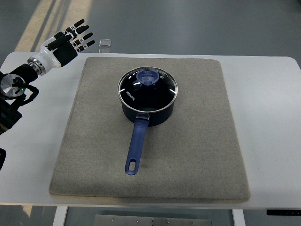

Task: Open pot lid and place left with left hand
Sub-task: 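Raise the left hand and swing it toward the saucepan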

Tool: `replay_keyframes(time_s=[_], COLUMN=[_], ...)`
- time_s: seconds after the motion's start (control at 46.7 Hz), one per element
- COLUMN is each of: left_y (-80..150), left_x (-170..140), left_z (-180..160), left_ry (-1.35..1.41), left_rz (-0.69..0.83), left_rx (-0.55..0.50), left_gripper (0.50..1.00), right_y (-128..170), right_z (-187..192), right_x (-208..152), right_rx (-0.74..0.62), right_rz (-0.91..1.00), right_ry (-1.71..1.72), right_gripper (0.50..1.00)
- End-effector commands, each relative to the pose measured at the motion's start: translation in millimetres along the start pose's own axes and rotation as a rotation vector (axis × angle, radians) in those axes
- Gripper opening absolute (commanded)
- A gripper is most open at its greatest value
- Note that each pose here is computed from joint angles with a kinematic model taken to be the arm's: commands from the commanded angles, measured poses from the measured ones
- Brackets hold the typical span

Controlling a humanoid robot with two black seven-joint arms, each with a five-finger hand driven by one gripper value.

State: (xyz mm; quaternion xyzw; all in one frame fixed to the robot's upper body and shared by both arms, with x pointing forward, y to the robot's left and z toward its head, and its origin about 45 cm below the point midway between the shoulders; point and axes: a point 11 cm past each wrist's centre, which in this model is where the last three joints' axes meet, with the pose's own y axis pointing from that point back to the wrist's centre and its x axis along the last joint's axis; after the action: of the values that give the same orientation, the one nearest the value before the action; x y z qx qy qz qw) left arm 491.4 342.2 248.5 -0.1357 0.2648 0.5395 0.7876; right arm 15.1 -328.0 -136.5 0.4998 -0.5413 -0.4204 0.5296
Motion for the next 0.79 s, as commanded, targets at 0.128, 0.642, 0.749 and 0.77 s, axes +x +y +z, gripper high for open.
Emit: replay_keyframes(time_s=[0.128,0.642,0.749,0.77], left_y=[1,-2,1,3], left_x=[1,0,-1,1], left_z=[3,3,13,16], left_ry=[-0.004,-0.03,-0.085,-0.099], left_rz=[0.002,0.024,-0.002,0.003], left_rx=[-0.01,0.005,0.002,-0.004], left_gripper=[0.994,0.996,0.994,0.994], right_y=[0,0,0,0], right_z=[0,0,0,0], right_x=[0,0,0,0], right_rx=[0.0,0.0,0.0,0.0], right_rz=[0.0,0.0,-0.002,-0.002], right_ry=[0.0,0.0,0.0,0.0], right_gripper=[0.915,0.915,0.915,0.915])
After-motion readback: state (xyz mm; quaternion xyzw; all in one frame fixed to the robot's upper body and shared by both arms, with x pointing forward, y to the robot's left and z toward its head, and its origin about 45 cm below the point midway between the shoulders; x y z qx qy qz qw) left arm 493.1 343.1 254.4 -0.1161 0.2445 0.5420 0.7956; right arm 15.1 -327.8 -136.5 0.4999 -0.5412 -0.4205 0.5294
